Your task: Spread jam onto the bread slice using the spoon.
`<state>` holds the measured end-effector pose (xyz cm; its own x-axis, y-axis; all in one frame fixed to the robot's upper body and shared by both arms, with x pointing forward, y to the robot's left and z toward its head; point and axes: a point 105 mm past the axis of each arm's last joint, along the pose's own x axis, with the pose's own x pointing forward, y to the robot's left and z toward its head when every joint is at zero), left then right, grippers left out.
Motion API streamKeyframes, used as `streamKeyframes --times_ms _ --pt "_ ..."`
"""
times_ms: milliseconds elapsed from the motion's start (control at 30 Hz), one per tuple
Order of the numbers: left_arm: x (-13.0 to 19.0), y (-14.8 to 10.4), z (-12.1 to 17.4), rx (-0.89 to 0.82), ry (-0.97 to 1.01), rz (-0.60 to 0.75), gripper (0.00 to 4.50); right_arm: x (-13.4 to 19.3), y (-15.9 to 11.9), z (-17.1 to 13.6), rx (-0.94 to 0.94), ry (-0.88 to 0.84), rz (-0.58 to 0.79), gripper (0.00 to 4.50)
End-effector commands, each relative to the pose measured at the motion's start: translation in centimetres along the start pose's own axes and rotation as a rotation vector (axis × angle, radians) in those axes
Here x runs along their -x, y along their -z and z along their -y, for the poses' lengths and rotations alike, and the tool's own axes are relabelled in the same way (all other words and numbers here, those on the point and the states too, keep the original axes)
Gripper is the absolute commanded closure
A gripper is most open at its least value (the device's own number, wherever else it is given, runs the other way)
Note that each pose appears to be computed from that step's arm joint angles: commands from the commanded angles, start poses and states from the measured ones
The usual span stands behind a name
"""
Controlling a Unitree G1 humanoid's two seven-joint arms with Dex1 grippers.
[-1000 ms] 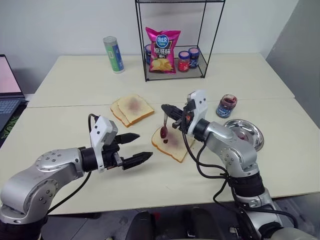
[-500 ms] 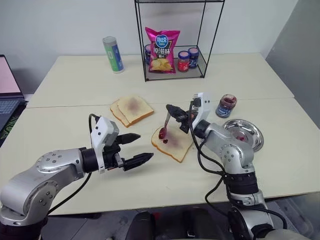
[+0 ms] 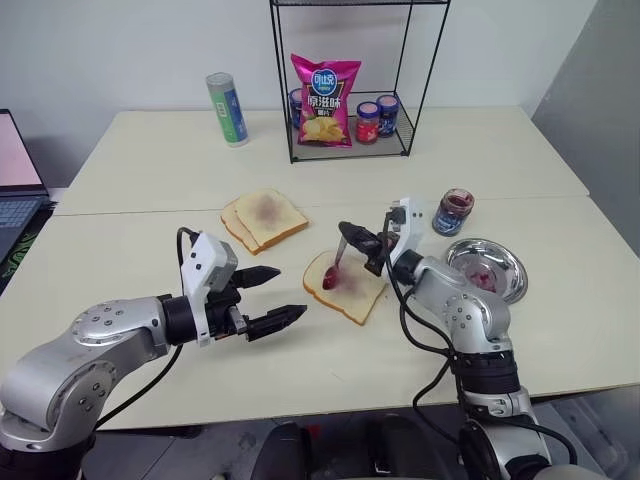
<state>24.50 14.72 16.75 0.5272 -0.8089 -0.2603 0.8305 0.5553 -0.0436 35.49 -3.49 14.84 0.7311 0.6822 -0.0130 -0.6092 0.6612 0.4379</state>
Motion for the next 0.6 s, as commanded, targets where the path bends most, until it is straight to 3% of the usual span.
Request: streamKeyframes --times_ms 33,600 --pt "0.1 -0.9 0.2 -0.044 0.007 0.016 0.0 0.3 -0.9 0.3 0.035 0.002 0.035 4.47" --pt "-0.2 -0.9 0.1 -0.046 0.023 0.018 0.0 1.8 -2.4 3.6 0.095 0.106 0.065 4.47"
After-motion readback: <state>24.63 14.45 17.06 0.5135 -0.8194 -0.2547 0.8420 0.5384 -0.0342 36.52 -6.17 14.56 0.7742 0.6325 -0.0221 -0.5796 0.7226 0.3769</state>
